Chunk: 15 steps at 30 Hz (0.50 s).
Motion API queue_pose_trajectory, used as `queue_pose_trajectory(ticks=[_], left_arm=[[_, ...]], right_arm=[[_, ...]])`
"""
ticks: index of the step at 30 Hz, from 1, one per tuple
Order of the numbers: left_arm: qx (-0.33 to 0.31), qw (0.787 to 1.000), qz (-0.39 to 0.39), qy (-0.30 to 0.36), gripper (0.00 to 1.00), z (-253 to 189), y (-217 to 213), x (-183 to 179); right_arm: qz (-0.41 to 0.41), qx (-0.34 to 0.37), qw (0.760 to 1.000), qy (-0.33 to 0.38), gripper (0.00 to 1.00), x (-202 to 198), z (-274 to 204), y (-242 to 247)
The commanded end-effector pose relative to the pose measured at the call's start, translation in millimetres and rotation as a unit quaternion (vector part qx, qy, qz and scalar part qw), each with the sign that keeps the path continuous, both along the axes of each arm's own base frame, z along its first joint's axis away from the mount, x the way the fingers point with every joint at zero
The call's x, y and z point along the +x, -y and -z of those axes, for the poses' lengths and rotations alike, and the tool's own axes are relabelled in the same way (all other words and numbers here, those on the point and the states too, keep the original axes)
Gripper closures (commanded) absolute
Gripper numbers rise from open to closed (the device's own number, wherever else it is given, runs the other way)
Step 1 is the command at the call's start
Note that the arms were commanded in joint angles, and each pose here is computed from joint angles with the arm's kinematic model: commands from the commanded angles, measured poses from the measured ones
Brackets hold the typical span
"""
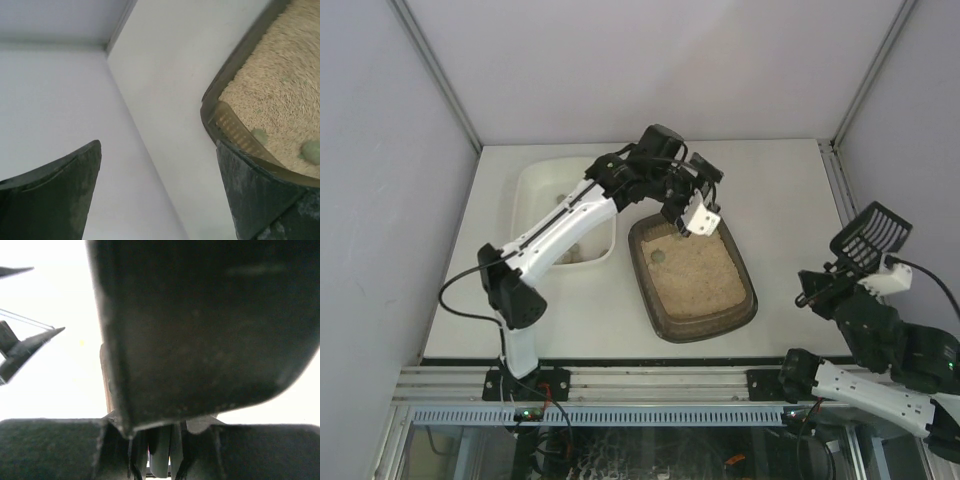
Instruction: Clean the litter box
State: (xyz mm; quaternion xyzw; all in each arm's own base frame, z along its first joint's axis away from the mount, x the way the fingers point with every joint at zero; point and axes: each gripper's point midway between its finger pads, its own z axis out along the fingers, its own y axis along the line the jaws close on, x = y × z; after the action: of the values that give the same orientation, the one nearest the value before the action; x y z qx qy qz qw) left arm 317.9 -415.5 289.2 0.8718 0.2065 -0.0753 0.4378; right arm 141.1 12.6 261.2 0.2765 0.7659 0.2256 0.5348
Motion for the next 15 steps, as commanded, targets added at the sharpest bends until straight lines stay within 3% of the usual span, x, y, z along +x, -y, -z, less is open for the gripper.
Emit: queue_pose_trajectory(ticks=[1, 5, 7, 8, 12, 15], left_arm=[[-0.229, 0.899, -0.34, -0.153, 0.0, -81.9, -31.2, 52.9], [-0.34, 0.751, -0.481, -0.299, 0.0, -88.8, -77.1, 67.5], [-0.378, 0.68, -0.526, -0.344, 0.0, -86.7, -101.2, 70.5], [-0.398, 0.637, -0.548, -0.368, 0.0, -83.7, -112.7, 71.7], [-0.448, 0.54, -0.594, -0.394, 0.0, -80.8, -157.6, 73.1], [-0.473, 0.465, -0.606, -0.439, 0.0, -75.4, -186.8, 69.1]], right_arm=[[-0.061, -0.097, 0.993, 0.036, 0.99, 25.3, -41.3, -47.1], [-0.111, -0.149, 0.983, 0.006, 1.0, 55.3, -48.4, -94.3], [-0.163, -0.11, 0.98, -0.037, 1.0, 81.2, -30.6, -123.3], [-0.229, -0.07, 0.969, -0.059, 1.0, 84.5, -20.4, -146.9], [-0.355, -0.038, 0.931, -0.081, 1.0, 110.6, -8.9, -183.6], [-0.497, -0.025, 0.861, -0.109, 1.0, 93.2, -2.6, -218.8]])
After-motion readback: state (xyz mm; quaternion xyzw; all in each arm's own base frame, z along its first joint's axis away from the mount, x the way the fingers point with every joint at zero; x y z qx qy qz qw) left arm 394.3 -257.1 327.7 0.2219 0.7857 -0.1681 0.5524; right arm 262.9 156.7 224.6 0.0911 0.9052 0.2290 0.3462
